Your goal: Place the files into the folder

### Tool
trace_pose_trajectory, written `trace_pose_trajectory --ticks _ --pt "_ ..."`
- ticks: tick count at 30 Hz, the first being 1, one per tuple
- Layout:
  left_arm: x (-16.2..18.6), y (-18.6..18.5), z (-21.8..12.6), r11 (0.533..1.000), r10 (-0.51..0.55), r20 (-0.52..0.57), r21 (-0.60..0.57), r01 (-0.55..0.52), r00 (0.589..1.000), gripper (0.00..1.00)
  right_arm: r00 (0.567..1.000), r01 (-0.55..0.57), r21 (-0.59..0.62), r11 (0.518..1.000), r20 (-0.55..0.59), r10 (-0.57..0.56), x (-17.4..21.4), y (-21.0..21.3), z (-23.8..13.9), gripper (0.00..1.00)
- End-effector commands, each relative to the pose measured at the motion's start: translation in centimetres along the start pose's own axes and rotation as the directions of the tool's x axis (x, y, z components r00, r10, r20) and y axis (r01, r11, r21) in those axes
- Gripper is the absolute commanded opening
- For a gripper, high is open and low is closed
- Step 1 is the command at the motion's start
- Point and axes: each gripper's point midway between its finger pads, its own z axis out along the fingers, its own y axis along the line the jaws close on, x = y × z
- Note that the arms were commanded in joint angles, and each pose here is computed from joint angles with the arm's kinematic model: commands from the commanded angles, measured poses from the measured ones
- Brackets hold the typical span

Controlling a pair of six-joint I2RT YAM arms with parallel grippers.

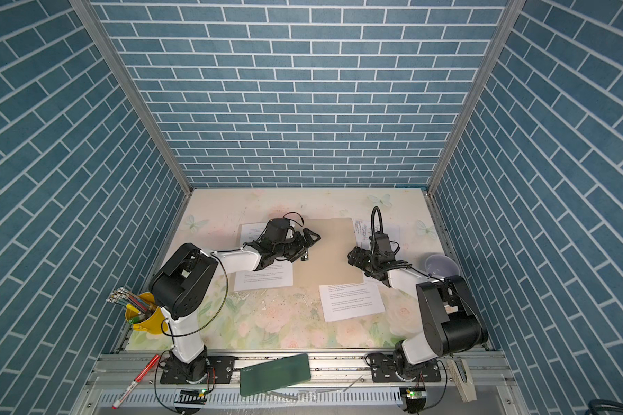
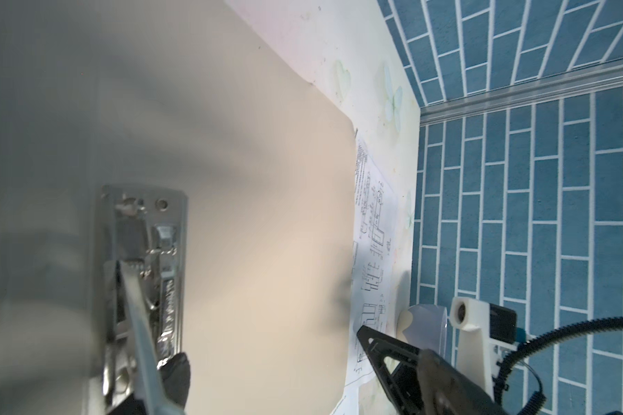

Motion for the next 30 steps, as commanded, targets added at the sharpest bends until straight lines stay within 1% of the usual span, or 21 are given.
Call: trace_pose_trajectory --ticks 1,6,11,16,21,24,30 --pt "-1.4 -0.5 0.3 1.000 0.012 0.011 0.021 -0.012 1.000 1.00 1.000 0.013 0.006 1.000 -0.020 -0.013 0.9 -0.8 0.3 0.80" --pt "-3.2 -0.8 0.5 0.999 0.036 0.024 0.018 -0.036 0.999 1.00 0.999 0.011 0.008 1.000 -0.031 -0.011 1.0 -0.9 0.6 0.80" --pt "-4.8 -0.7 1.3 0.999 0.049 0.017 0.016 -0.049 0.999 1.00 0.999 0.008 0.006 1.000 -0.039 -0.007 1.0 -0.8 0.9 0.79" --pt "-6.2 0.3 2.4 0.999 0.050 0.010 -0.003 -0.050 0.999 1.00 0.999 0.003 0.019 1.000 -0.051 -0.002 1.1 -1.1 1.3 0.79" --pt "-7.1 0.8 2.6 0.998 0.062 0.005 -0.014 -0.062 0.998 1.00 0.999 0.003 0.020 1.000 -0.052 -0.002 0.9 -1.1 1.5 0.79" --pt "-7.4 0.0 2.5 0.997 0.077 0.008 0.003 -0.077 0.997 1.00 0.999 0.011 0.019 1.000 -0.053 -0.010 0.9 -1.0 1.6 0.79" --pt "-7.0 -1.9 1.4 0.993 0.098 0.006 0.068 -0.098 0.995 1.00 0.997 0.040 0.001 0.999 -0.060 -0.040 0.5 -0.6 2.0 0.79"
